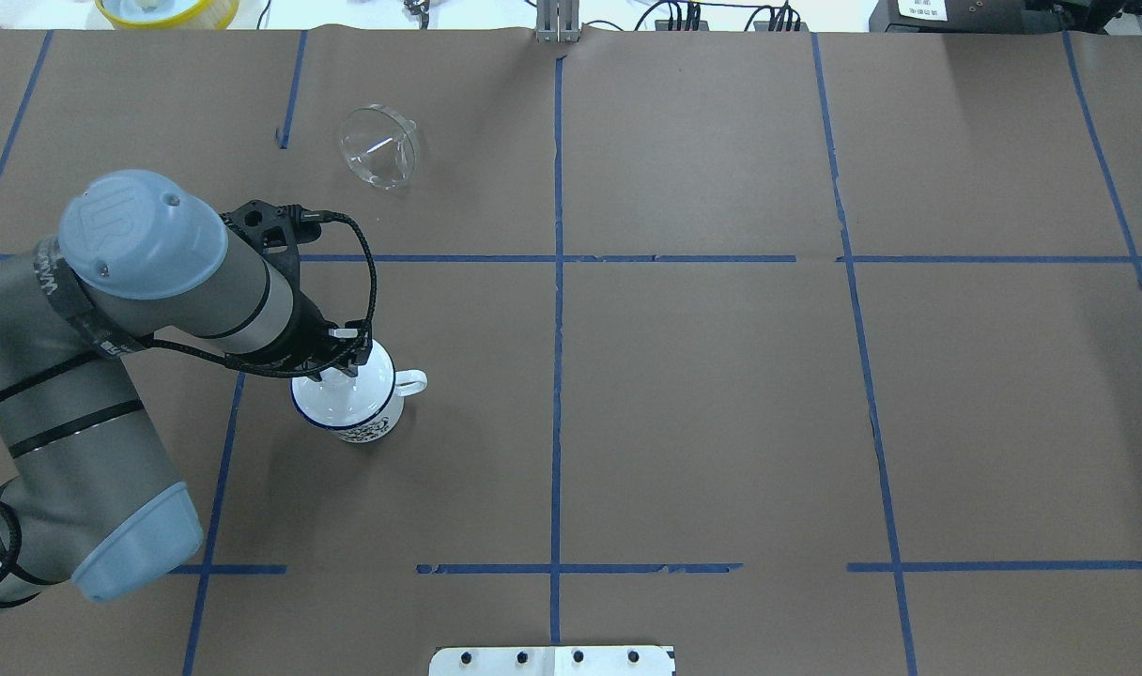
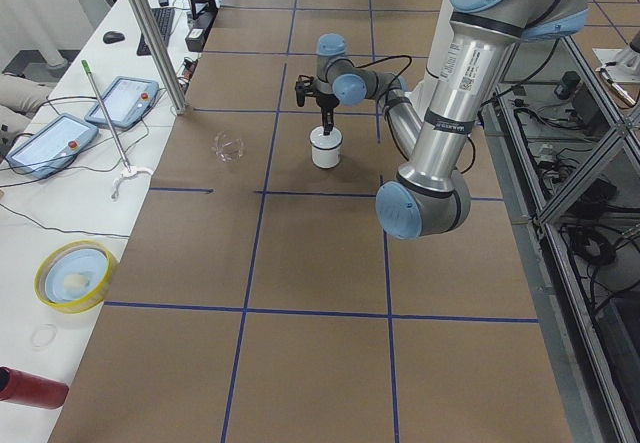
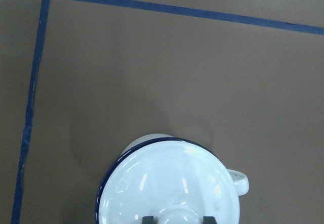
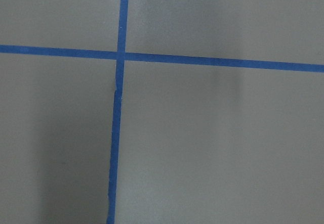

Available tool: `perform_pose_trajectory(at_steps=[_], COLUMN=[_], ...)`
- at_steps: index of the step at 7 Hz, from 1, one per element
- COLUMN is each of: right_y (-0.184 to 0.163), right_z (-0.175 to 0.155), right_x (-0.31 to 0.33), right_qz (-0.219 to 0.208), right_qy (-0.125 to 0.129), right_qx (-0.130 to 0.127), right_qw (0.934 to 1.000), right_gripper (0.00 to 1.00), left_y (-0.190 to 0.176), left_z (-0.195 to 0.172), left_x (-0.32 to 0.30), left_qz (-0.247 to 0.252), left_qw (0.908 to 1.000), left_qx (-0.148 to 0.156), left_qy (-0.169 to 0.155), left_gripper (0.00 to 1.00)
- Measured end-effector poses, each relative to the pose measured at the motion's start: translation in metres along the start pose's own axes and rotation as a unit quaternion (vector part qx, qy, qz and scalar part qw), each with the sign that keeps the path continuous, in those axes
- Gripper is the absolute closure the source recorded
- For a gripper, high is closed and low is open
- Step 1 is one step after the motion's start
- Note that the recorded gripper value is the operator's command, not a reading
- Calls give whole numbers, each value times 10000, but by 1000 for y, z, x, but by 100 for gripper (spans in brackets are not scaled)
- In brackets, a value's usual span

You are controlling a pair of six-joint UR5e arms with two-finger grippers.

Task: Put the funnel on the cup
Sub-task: 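Lift the white funnel off the mug and set it down beside it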

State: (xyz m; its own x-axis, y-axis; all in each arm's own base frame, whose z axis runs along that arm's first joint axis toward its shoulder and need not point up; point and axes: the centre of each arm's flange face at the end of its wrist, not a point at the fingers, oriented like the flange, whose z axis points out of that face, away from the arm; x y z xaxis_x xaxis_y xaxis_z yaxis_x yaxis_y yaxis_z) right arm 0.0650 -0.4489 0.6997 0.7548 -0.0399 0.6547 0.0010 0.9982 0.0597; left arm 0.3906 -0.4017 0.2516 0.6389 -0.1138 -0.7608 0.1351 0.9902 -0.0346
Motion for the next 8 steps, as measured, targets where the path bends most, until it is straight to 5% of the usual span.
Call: perform_pose_trajectory(at_steps=[4, 6, 8], right_y=[0, 0, 0], right_z=[0, 0, 0], right_x=[0, 0, 0], right_qz=[0, 0, 0], right_qy=[0, 0, 0], right_qx=[0, 0, 1], right_qw=[10000, 10000, 10000], right_gripper=[0, 0, 0], left_y=[14, 31, 36], left_z=[-112, -106, -58], left_x=[-57, -110, -140], left_qz=[739, 1121, 1186], left_qw=[9966, 9931, 9926], left_qx=[362, 345, 251], left_qy=[30, -28, 51], left_gripper=[100, 100, 100])
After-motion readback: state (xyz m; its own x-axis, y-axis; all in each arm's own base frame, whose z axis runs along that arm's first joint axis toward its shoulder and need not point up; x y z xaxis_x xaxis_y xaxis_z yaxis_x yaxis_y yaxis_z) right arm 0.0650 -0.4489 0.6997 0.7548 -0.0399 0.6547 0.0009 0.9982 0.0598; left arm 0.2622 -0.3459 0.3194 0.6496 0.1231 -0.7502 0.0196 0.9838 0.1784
